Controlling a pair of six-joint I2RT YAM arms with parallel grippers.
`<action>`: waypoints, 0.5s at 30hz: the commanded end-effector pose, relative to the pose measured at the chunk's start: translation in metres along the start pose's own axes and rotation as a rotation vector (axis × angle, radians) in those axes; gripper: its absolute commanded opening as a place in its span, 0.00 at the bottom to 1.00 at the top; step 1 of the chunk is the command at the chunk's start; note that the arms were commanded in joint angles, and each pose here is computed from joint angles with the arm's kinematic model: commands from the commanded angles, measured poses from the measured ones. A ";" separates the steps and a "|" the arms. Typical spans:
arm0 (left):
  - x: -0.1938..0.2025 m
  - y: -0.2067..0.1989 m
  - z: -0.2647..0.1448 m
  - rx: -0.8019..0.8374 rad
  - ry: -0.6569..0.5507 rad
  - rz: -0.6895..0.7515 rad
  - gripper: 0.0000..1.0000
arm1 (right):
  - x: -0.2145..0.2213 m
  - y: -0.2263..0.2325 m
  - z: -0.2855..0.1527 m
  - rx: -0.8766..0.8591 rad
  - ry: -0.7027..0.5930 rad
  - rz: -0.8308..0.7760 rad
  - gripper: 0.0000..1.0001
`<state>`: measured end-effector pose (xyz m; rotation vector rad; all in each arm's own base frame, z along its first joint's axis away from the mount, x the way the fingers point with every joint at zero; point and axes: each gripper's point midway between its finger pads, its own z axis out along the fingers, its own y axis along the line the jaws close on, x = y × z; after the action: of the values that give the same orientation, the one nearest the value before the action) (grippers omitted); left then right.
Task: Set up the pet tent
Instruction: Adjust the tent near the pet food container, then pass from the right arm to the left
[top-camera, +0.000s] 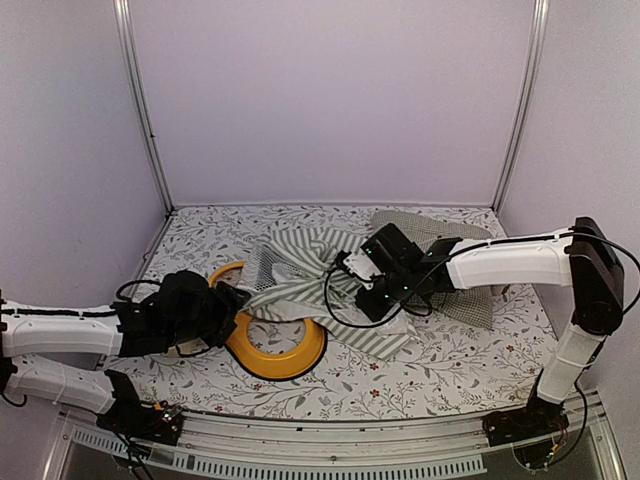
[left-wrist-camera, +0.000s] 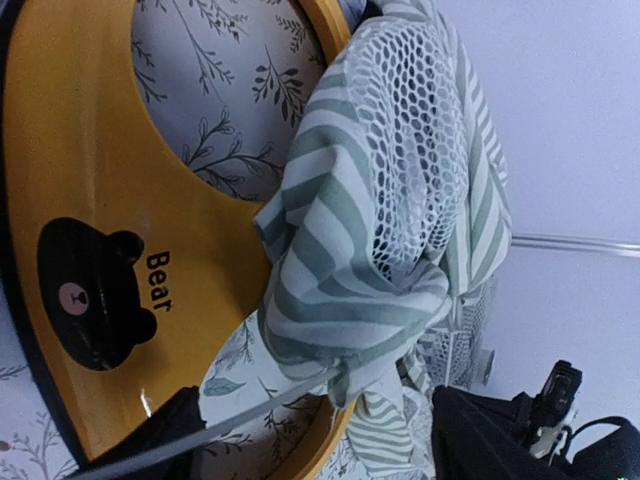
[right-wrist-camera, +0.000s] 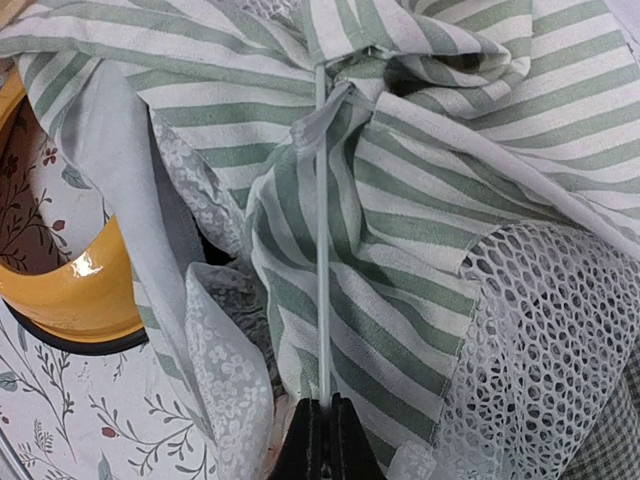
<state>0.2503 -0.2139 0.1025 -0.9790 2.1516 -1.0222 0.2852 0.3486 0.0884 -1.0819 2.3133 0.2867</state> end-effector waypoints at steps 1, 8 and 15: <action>-0.006 -0.015 -0.028 -0.013 0.002 0.183 0.86 | -0.005 -0.003 -0.018 0.005 -0.067 0.071 0.00; -0.083 -0.066 -0.048 0.000 -0.129 0.303 0.90 | -0.012 -0.002 -0.025 -0.030 -0.114 0.086 0.00; -0.182 -0.101 0.029 -0.026 -0.133 0.317 0.89 | -0.025 0.004 -0.034 -0.063 -0.154 0.067 0.00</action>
<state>0.3674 -0.1141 0.2146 -0.8403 2.0086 -0.7563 0.2810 0.3455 0.1046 -1.0011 2.2801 0.3758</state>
